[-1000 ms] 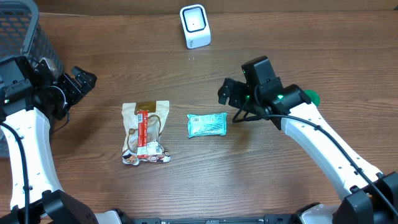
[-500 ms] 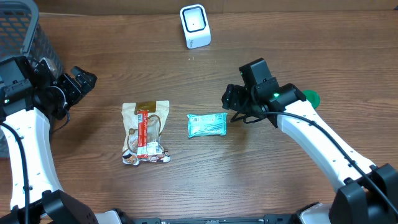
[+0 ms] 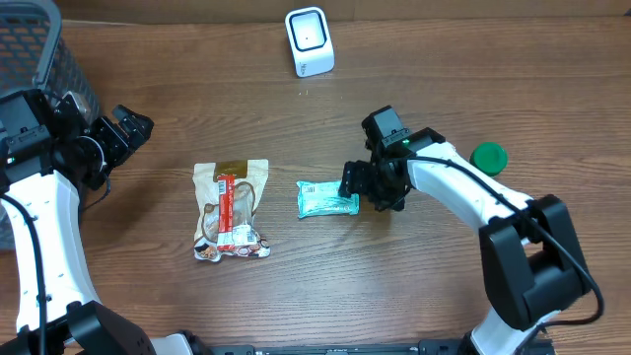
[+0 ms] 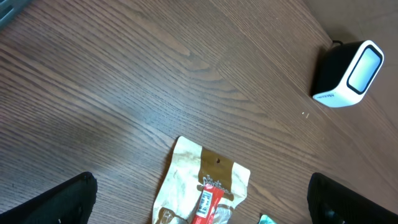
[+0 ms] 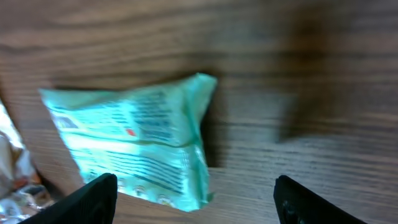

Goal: Scan the item barcode
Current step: 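Lower the right gripper and grasp the mint-green packet's edge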

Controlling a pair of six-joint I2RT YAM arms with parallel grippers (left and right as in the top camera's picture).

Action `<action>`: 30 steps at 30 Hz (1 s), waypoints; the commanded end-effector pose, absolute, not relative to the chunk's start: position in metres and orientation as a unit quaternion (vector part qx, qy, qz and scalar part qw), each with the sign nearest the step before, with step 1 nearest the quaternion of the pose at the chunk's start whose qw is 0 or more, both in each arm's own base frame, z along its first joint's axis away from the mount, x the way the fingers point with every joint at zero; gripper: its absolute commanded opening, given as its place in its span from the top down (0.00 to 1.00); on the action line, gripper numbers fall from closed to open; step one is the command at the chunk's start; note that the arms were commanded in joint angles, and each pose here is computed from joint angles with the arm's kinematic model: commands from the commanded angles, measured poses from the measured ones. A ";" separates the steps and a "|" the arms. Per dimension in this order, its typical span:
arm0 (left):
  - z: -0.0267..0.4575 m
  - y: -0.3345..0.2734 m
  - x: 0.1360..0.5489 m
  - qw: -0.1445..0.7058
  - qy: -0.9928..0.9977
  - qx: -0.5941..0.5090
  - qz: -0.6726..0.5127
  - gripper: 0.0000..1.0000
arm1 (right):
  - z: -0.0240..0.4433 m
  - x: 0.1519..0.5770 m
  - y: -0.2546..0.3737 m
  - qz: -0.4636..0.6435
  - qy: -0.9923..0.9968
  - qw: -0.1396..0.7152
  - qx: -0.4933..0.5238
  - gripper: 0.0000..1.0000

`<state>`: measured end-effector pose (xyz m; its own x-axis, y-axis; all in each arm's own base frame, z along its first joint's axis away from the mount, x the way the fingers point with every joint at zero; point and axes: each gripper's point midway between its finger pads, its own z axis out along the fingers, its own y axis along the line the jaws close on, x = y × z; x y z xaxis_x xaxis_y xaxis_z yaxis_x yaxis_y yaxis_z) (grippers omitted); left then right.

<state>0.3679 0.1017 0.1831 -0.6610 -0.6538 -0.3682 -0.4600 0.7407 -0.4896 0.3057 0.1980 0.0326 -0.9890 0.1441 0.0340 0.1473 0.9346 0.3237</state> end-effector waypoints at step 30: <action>0.191 0.102 0.368 0.280 0.890 -0.311 -0.179 0.01 | 0.000 0.307 0.206 -0.205 -0.977 -0.023 -0.056 0.50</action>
